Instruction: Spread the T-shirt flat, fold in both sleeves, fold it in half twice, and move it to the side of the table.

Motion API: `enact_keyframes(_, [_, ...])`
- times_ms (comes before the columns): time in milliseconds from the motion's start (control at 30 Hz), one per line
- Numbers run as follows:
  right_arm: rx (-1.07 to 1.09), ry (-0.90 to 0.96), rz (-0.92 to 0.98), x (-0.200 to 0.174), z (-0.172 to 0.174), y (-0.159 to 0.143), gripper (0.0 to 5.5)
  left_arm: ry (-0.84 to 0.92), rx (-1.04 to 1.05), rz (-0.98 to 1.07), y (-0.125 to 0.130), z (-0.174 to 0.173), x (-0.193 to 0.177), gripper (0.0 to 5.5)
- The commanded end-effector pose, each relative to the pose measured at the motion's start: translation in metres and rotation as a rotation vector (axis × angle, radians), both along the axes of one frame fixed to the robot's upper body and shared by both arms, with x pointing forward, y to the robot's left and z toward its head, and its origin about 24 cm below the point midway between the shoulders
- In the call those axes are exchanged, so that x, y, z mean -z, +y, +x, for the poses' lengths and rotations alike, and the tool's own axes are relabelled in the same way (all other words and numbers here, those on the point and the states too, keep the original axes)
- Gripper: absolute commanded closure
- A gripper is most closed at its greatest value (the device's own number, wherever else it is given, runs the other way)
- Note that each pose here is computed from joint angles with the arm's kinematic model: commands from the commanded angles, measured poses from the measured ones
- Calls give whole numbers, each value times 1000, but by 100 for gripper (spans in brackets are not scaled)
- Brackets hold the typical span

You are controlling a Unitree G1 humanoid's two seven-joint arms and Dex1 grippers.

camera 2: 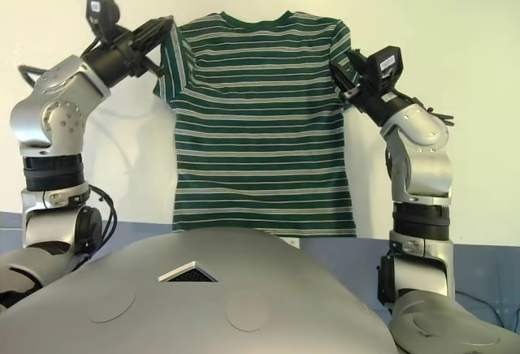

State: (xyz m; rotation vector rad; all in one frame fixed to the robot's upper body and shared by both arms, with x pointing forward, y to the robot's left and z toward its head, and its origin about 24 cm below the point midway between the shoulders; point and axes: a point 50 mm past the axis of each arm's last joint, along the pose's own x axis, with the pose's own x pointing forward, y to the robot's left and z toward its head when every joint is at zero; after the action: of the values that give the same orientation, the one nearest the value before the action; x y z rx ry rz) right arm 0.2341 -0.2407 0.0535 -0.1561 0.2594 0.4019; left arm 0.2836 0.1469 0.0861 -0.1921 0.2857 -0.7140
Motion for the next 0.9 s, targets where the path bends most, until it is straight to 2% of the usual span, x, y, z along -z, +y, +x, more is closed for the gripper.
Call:
enact_keyframes(33, [243, -17, 64, 2, 7, -27, 373, -25, 116, 153, -30, 0, 13, 547])
enact_keyframes(133, [370, 20, 75, 12, 11, -42, 373, -30, 175, 248, -47, 1, 25, 547])
enact_keyframes(333, [355, 54, 107, 20, 28, -35, 373, 7, 196, 302, -64, 2, 40, 547])
enact_keyframes(467, [315, 69, 170, 19, 40, -25, 373, 10, 169, 272, -60, 3, 33, 473])
enact_keyframes(533, [271, 140, 147, 24, 41, -23, 373, -23, 174, 243, -58, 1, 23, 443])
enact_keyframes(667, [298, 266, 98, 38, 37, -34, 373, -114, 150, 212, -49, -3, 0, 372])
enact_keyframes(700, [307, 275, 99, 40, 37, -36, 373, -134, 142, 203, -46, -4, -6, 372])
enact_keyframes(833, [304, 263, 173, 35, 41, -31, 449, -145, 143, 199, -42, -8, -9, 366])
enact_keyframes(900, [298, 270, 198, 33, 43, -32, 491, -143, 174, 270, -42, -12, 0, 366])
